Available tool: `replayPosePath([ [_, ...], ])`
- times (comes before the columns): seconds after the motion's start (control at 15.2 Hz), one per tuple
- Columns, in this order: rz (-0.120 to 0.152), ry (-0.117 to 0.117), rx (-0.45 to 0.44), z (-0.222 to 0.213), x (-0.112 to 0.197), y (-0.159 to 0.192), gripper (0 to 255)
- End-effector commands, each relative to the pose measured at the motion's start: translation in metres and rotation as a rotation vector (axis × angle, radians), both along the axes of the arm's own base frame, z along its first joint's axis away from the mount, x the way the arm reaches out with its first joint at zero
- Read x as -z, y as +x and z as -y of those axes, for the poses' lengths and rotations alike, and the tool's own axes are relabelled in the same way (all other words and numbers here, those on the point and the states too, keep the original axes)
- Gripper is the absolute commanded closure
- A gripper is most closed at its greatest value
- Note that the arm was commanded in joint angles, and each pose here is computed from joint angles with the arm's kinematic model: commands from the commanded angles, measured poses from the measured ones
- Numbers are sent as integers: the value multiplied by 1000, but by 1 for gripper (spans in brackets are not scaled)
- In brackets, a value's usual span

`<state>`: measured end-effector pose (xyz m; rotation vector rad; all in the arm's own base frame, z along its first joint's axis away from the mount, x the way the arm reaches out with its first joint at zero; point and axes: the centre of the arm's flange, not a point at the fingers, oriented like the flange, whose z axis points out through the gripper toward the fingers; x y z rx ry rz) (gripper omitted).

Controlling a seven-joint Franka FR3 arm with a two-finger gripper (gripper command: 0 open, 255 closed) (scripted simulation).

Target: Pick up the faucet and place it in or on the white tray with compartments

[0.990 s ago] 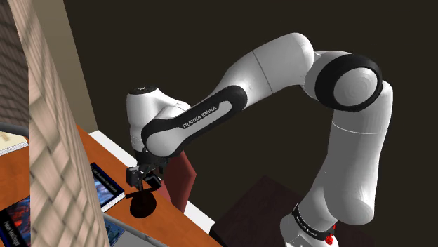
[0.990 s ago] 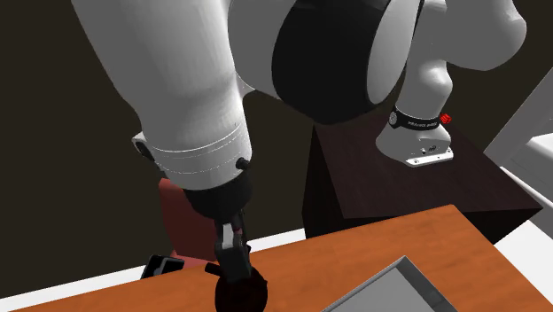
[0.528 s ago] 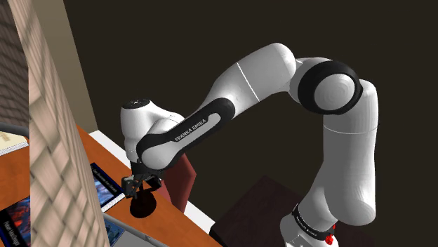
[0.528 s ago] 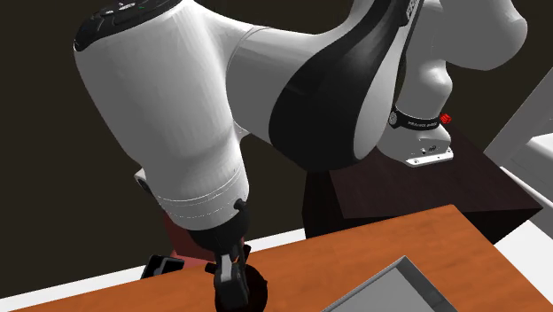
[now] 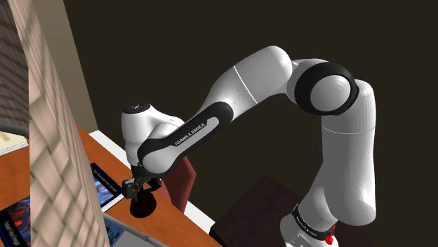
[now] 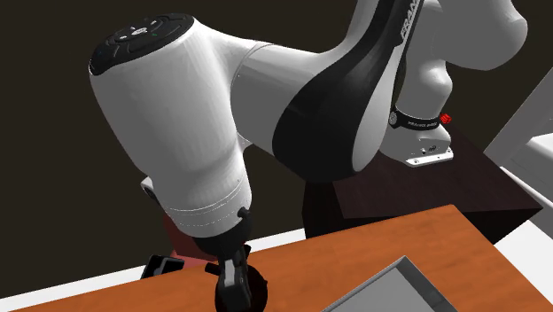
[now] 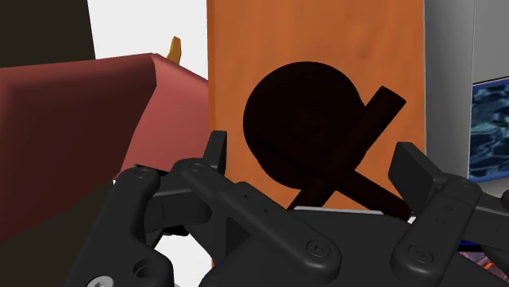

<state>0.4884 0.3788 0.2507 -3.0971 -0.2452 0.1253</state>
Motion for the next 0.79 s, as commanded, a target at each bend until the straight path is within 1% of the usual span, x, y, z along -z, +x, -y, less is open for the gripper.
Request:
replayPosePath([
  [0.0, 0, 0, 0, 0, 0, 0, 0],
  [0.07, 0, 0, 0, 0, 0, 0, 255],
  [0.66, 0, 0, 0, 0, 0, 0, 255],
  [0.73, 0, 0, 0, 0, -5, 0, 255],
])
